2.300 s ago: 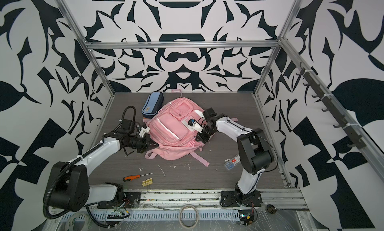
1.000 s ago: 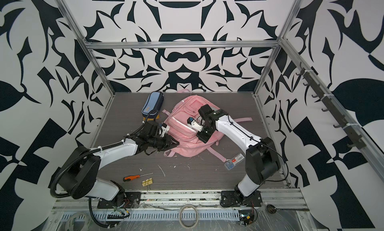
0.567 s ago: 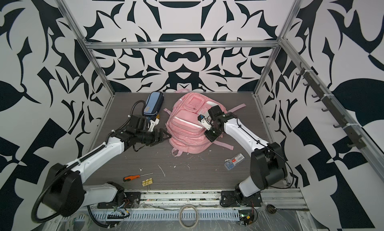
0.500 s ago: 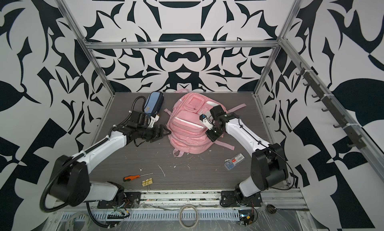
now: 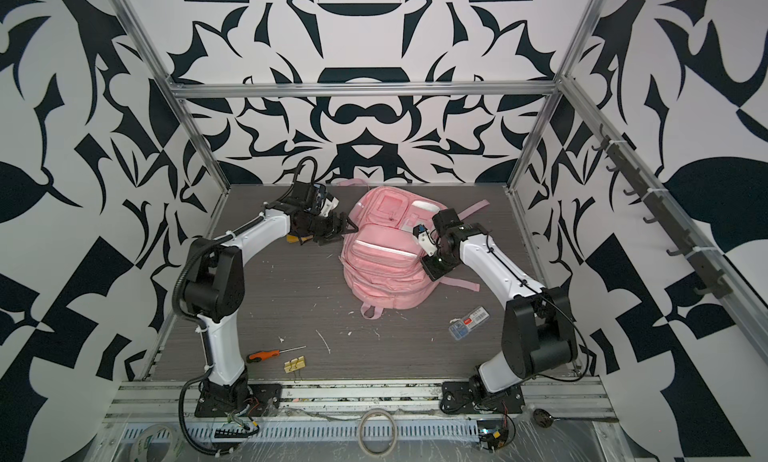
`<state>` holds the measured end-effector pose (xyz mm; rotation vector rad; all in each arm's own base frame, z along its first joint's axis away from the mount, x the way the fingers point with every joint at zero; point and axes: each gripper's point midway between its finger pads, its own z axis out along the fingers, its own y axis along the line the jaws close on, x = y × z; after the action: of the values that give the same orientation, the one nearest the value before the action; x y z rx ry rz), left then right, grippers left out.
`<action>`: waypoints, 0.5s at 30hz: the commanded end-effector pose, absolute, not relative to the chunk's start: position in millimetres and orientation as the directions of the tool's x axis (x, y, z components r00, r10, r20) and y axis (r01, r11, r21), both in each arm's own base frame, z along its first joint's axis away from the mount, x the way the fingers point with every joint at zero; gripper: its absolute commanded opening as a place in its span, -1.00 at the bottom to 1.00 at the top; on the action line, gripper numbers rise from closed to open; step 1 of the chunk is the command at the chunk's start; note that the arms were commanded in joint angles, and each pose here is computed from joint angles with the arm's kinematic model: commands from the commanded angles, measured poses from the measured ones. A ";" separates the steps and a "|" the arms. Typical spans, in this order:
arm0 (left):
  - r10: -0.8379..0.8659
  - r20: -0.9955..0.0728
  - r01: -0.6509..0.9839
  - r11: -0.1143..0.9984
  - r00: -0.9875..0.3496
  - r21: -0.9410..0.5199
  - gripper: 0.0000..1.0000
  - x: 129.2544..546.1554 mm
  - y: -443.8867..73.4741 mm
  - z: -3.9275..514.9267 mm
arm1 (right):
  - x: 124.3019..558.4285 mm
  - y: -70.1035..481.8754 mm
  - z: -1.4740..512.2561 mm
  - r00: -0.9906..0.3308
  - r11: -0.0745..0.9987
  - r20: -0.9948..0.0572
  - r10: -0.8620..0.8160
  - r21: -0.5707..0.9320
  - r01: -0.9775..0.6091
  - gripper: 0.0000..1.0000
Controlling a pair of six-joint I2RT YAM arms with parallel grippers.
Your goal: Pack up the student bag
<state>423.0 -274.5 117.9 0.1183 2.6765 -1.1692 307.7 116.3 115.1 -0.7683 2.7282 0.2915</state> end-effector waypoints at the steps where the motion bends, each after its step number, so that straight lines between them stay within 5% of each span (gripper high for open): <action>1: 0.029 -0.112 0.103 0.661 -0.993 -0.744 0.66 402.7 -278.5 92.1 | 315.9 118.8 130.3 -0.818 0.849 -0.373 -0.438 0.128 -0.513 -1.00; 7: 0.035 -0.025 0.041 0.643 -0.999 -0.764 0.37 365.6 -289.3 75.3 | 315.0 121.4 130.6 -0.806 0.838 -0.386 -0.448 0.135 -0.529 -1.00; 15: 0.031 -0.006 0.023 0.562 -0.999 -0.827 -0.80 321.5 -315.8 93.7 | 311.4 124.0 132.2 -0.779 0.808 -0.394 -0.488 0.135 -0.574 -1.00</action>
<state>339.9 -293.4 63.8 0.0023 2.8463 -1.3219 306.3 109.1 114.1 -0.7484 2.7480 0.2856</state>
